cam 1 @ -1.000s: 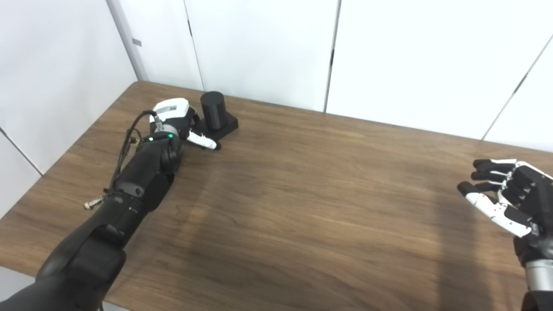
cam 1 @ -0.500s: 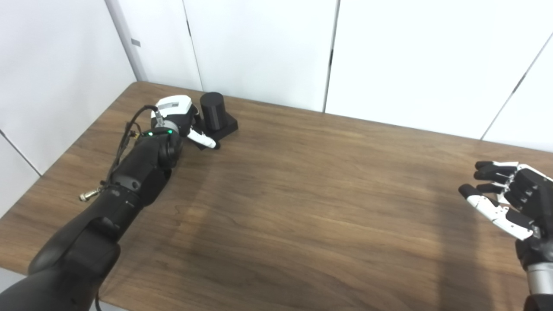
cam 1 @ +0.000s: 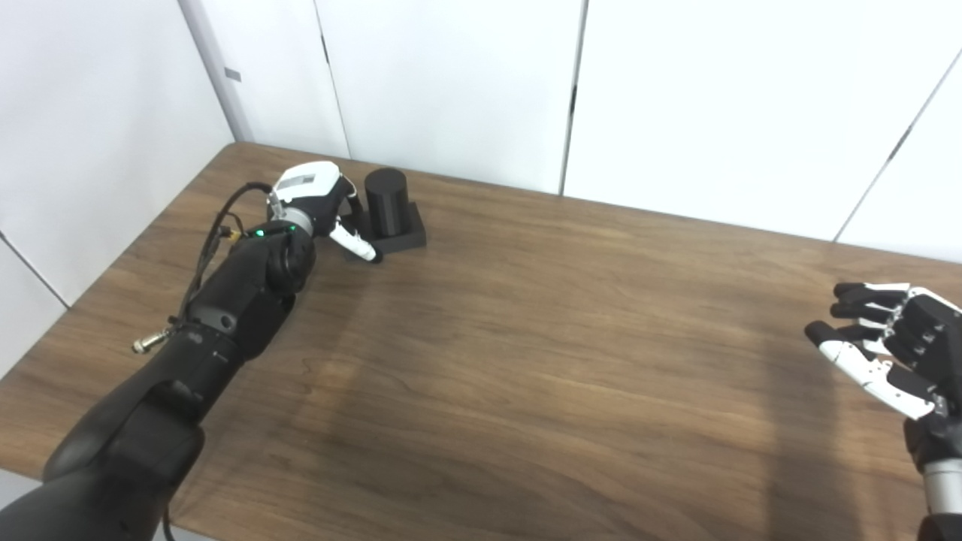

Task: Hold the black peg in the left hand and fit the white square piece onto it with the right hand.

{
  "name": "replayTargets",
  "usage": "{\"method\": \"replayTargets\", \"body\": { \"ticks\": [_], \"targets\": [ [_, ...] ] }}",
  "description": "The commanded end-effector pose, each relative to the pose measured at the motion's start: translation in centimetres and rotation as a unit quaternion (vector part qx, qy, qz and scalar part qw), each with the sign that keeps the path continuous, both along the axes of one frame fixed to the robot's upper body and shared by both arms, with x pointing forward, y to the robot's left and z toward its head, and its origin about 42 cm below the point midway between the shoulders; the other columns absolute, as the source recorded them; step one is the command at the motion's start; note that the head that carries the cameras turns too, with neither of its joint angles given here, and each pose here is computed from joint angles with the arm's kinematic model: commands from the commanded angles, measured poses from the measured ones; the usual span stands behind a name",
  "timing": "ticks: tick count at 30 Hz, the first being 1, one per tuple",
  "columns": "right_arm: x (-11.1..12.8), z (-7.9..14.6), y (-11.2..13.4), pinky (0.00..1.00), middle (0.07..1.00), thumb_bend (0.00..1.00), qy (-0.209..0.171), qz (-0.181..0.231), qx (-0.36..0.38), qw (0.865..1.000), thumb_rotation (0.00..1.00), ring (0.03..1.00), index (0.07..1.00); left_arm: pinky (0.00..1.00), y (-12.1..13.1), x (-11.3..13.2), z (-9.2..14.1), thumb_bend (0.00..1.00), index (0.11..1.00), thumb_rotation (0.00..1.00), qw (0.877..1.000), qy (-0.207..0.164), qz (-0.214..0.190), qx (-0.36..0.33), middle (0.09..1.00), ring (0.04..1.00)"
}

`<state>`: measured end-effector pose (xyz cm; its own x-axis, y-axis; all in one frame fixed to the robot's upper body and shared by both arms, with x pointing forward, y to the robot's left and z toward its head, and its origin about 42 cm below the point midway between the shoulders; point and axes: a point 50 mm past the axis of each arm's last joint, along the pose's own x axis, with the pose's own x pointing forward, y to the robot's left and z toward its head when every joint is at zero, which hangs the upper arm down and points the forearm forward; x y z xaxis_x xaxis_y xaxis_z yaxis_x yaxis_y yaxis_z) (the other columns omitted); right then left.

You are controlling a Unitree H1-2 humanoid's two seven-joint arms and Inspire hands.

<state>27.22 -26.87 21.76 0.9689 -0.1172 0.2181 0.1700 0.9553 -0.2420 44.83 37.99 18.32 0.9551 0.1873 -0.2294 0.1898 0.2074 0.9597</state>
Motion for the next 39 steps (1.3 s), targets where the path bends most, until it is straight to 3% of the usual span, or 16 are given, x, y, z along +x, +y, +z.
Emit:
{"method": "replayTargets", "body": {
  "ticks": [1,10,15,18,23,31,39],
  "targets": [
    [0.0,1.9,0.1,0.54,0.639,0.5,-0.046,0.005,-0.005,0.999,0.11,0.625,0.491,0.81,0.8,0.1,1.1,0.52,0.486,0.06,1.0,-0.013,-0.006,0.013,0.859,0.941],
    [0.1,1.9,0.0,0.52,0.643,0.5,-0.045,0.006,-0.002,0.999,0.11,0.612,0.491,0.78,0.3,-0.3,0.9,0.52,0.486,0.06,0.999,-0.014,-0.029,-0.009,0.856,0.918],
    [0.2,1.8,-0.1,0.51,0.64,0.5,-0.047,0.002,-0.007,0.999,0.11,0.594,0.491,0.79,-0.5,-0.9,0.7,0.52,0.486,0.06,0.996,-0.01,-0.078,-0.051,0.871,0.942],
    [0.3,1.8,-0.2,0.5,0.641,0.5,-0.047,0.002,-0.007,0.999,0.11,0.587,0.491,0.79,-1.2,-1.3,0.8,0.52,0.488,0.06,0.99,-0.008,-0.126,-0.068,0.884,0.939],
    [0.3,1.9,0.0,0.48,0.645,0.5,-0.046,0.003,-0.007,0.999,0.11,0.579,0.491,0.83,-3.2,-2.0,1.4,0.52,0.49,0.07,0.972,-0.02,-0.223,-0.073,0.876,0.945],
    [0.2,1.8,0.2,0.49,0.644,0.5,-0.048,0.002,-0.011,0.999,0.11,0.592,0.491,0.83,-6.9,-3.0,1.8,0.52,0.49,0.07,0.939,-0.041,-0.33,-0.09,0.874,0.936],
    [0.2,1.7,0.0,0.49,0.637,0.5,-0.052,-0.001,-0.016,0.999,0.11,0.588,0.491,0.77,-11.8,-4.7,0.7,0.52,0.489,0.07,0.912,-0.028,-0.399,-0.086,0.882,0.942]
  ]
}}
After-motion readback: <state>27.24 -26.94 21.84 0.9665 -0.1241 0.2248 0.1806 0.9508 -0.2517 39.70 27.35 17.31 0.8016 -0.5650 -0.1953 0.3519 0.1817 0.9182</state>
